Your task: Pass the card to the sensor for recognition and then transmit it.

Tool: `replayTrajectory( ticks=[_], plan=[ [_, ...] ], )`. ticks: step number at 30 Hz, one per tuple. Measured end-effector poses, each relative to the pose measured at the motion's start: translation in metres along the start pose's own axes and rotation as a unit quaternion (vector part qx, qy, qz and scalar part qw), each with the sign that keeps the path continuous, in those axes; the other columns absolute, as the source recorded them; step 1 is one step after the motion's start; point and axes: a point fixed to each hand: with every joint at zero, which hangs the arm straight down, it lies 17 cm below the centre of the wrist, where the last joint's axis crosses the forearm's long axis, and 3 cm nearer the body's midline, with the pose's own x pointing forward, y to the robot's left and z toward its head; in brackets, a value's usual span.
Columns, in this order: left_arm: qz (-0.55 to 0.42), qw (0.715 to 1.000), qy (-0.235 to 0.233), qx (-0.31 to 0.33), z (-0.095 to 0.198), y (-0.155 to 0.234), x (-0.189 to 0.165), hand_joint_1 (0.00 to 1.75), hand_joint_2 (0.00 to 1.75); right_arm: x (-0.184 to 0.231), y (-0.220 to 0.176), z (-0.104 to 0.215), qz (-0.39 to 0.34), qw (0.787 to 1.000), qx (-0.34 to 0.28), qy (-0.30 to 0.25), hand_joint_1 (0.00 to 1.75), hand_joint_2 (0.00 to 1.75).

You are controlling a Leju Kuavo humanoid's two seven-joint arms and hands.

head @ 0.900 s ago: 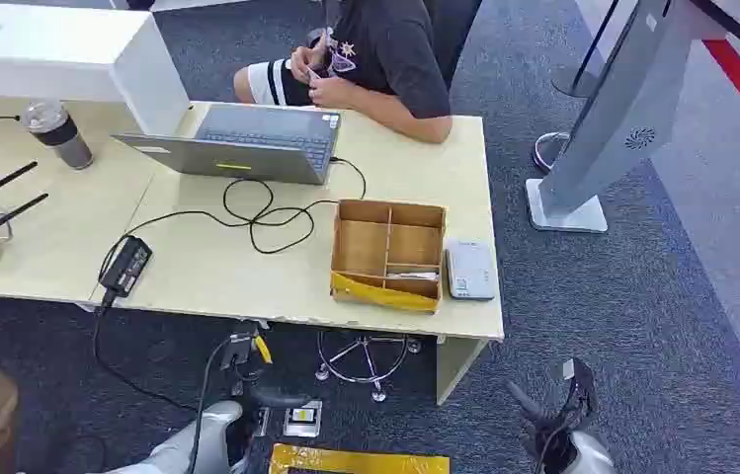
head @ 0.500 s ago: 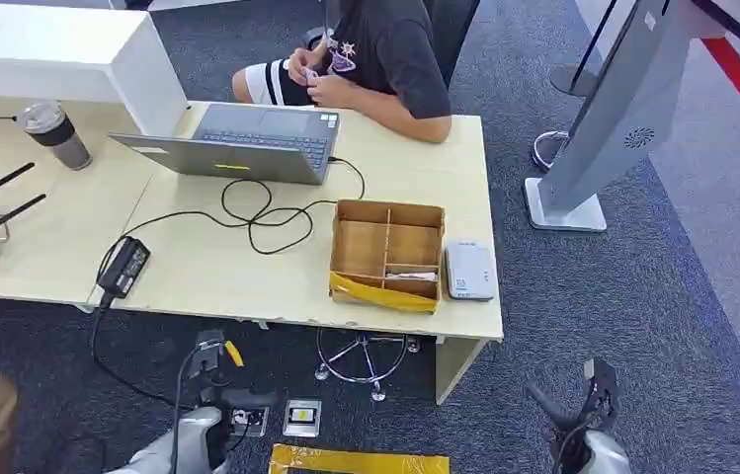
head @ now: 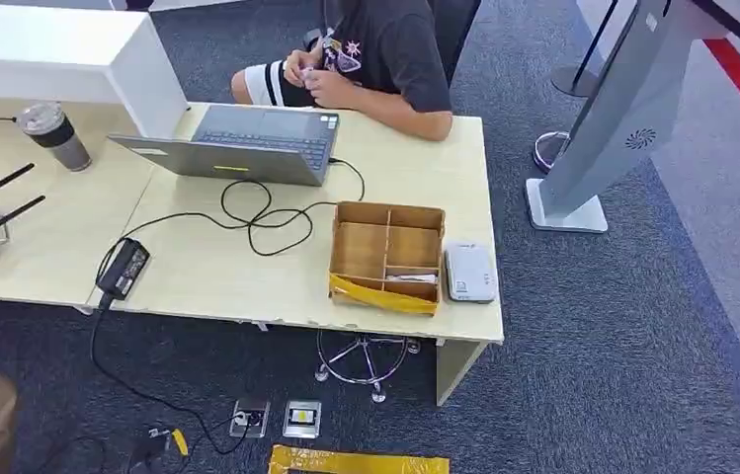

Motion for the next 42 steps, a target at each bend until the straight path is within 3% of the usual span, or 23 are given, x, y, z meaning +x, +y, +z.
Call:
replayTrajectory(
  ticks=[10, 20, 25, 29, 36, 39, 42],
  plan=[
    [-0.008, 0.999, -0.034, 0.013, 0.000, 0.003, 0.007, 0.00, 1.75, 0.008, 0.014, 0.004, 0.007, 0.999, 0.014, -0.042, 0.00, 1.75],
    [-0.008, 0.999, -0.042, 0.029, -0.002, 0.012, 0.010, 0.00, 1.75, 0.011, 0.012, 0.003, 0.006, 0.999, 0.010, -0.050, 0.00, 1.75],
    [-0.021, 0.997, -0.057, 0.046, -0.001, 0.017, 0.014, 0.00, 1.75, 0.036, -0.001, 0.005, -0.018, 0.994, -0.020, -0.102, 0.00, 1.75],
    [-0.048, 0.994, -0.078, 0.051, 0.000, 0.018, 0.021, 0.00, 1.75, 0.102, -0.031, 0.017, -0.047, 0.975, -0.072, -0.205, 0.00, 1.75],
    [-0.096, 0.988, -0.104, 0.056, 0.002, 0.016, 0.027, 0.00, 1.75, 0.199, -0.073, 0.050, -0.082, 0.936, -0.116, -0.323, 0.00, 1.75],
    [-0.106, 0.987, -0.110, 0.056, 0.003, 0.014, 0.028, 0.00, 1.75, 0.247, -0.093, 0.074, -0.103, 0.909, -0.133, -0.381, 0.00, 1.75],
    [-0.115, 0.985, -0.114, 0.056, 0.004, 0.012, 0.028, 0.00, 1.75, 0.294, -0.108, 0.110, -0.117, 0.867, -0.147, -0.461, 0.00, 1.75]
  ],
)
